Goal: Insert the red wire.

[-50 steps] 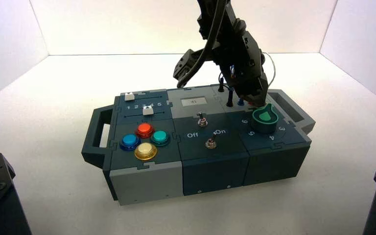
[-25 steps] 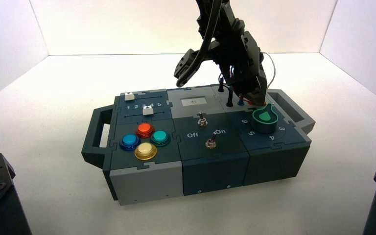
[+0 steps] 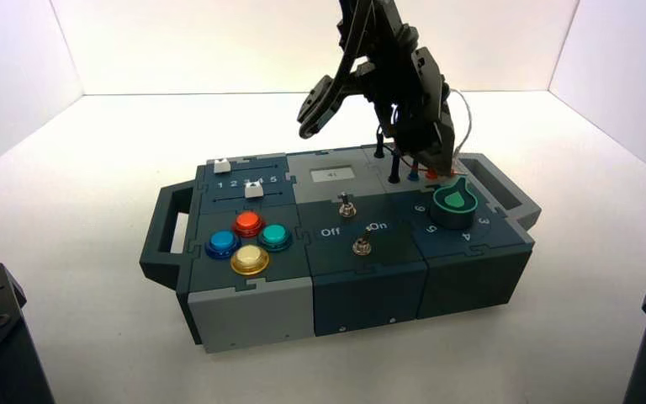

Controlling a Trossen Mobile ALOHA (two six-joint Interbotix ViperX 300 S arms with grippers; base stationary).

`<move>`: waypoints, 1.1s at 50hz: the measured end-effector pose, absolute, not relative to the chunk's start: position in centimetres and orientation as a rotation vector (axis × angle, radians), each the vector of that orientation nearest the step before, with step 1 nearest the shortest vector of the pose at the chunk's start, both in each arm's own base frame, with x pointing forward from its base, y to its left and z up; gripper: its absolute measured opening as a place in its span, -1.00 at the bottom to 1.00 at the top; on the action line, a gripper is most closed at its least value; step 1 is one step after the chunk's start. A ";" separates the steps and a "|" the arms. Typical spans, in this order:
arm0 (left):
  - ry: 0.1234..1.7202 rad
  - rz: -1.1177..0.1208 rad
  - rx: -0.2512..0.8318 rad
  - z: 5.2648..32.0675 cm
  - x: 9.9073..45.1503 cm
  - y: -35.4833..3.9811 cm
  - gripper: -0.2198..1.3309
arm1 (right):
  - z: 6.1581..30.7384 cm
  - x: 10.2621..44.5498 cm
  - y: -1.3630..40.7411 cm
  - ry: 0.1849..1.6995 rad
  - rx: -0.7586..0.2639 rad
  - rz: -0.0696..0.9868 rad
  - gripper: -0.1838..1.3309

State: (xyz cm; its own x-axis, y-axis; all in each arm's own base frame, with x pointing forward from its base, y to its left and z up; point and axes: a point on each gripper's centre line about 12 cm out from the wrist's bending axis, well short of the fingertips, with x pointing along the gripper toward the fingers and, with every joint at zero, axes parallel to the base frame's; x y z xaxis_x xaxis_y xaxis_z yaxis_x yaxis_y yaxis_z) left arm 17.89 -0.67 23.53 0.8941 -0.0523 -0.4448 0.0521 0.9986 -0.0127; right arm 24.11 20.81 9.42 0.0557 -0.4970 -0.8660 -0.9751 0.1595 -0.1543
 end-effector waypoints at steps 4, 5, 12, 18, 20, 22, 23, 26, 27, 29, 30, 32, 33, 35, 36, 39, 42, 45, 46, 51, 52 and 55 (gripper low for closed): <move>0.460 -0.054 0.001 23.5 17.9 -0.7 -0.92 | 9.4 24.2 20.8 1.569 -1.460 0.693 -0.72; 0.458 -0.052 -0.001 23.6 17.9 -0.6 -0.92 | 9.4 24.2 20.8 1.570 -1.458 0.693 -0.72; 0.458 -0.053 0.001 23.6 17.9 -0.6 -0.92 | 9.4 24.3 20.6 1.573 -1.451 0.689 -0.72; 0.458 -0.054 0.000 23.6 17.9 -0.7 -0.92 | 9.5 24.4 20.6 1.571 -1.446 0.689 -0.72; 0.458 -0.054 0.000 23.6 17.9 -0.7 -0.92 | 9.6 24.4 20.6 1.569 -1.442 0.687 -0.72; 0.457 -0.052 0.001 23.6 17.9 -0.6 -0.92 | 9.7 24.5 20.7 1.566 -1.442 0.688 -0.72; 0.457 -0.052 -0.001 23.6 17.9 -0.6 -0.92 | 9.6 24.6 20.6 1.568 -1.439 0.686 -0.72; 0.457 -0.052 0.001 23.6 17.9 -0.6 -0.92 | 9.7 24.7 20.6 1.567 -1.431 0.681 -0.72; 0.455 -0.052 0.001 23.6 17.9 -0.6 -0.92 | 9.8 24.8 20.6 1.564 -1.427 0.680 -0.72; 0.457 -0.052 0.001 23.6 17.9 -0.6 -0.92 | 9.8 25.0 20.5 1.564 -1.421 0.678 -0.72; 0.454 -0.052 0.001 23.7 17.9 -0.6 -0.92 | 9.8 25.1 20.4 1.564 -1.419 0.674 -0.72; 0.454 -0.053 0.000 23.7 17.9 -0.7 -0.92 | 9.8 25.1 20.5 1.564 -1.415 0.674 -0.72; 0.454 -0.052 0.002 23.7 17.9 -0.6 -0.92 | 9.9 25.1 20.4 1.564 -1.413 0.673 -0.72; 0.454 -0.052 0.002 23.7 17.9 -0.6 -0.92 | 9.8 25.1 20.5 1.563 -1.413 0.673 -0.72; 0.454 -0.052 0.001 23.7 17.9 -0.6 -0.92 | 9.9 25.2 20.5 1.563 -1.411 0.672 -0.72; 0.452 -0.053 0.001 23.7 17.9 -0.7 -0.92 | 9.9 25.2 20.5 1.563 -1.411 0.672 -0.72; 0.454 -0.052 0.001 23.6 18.0 -0.6 -0.92 | 9.9 25.2 20.4 1.563 -1.414 0.671 -0.72; 0.454 -0.051 0.001 23.6 18.0 -0.6 -0.92 | 10.0 25.2 20.4 1.561 -1.411 0.672 -0.72; 0.452 -0.051 -0.001 23.7 18.0 -0.6 -0.92 | 10.0 25.2 20.4 1.560 -1.410 0.672 -0.72; 0.452 -0.051 0.001 23.7 18.0 -0.6 -0.92 | 10.2 25.2 20.4 1.553 -1.409 0.671 -0.72; 0.452 -0.051 0.002 23.7 18.0 -0.6 -0.93 | 10.2 25.2 20.4 1.553 -1.409 0.671 -0.72; 0.452 -0.051 0.002 23.7 18.0 -0.6 -0.92 | 10.3 25.2 20.5 1.551 -1.406 0.671 -0.72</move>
State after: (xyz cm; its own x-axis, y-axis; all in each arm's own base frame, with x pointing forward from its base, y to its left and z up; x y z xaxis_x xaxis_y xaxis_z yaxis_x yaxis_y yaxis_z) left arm 17.97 -0.63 23.66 0.8983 -0.0492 -0.4367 0.0502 0.9987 -0.0092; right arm 25.20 20.48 10.28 0.0616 -0.4691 -0.8810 -0.9633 0.2029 -0.1754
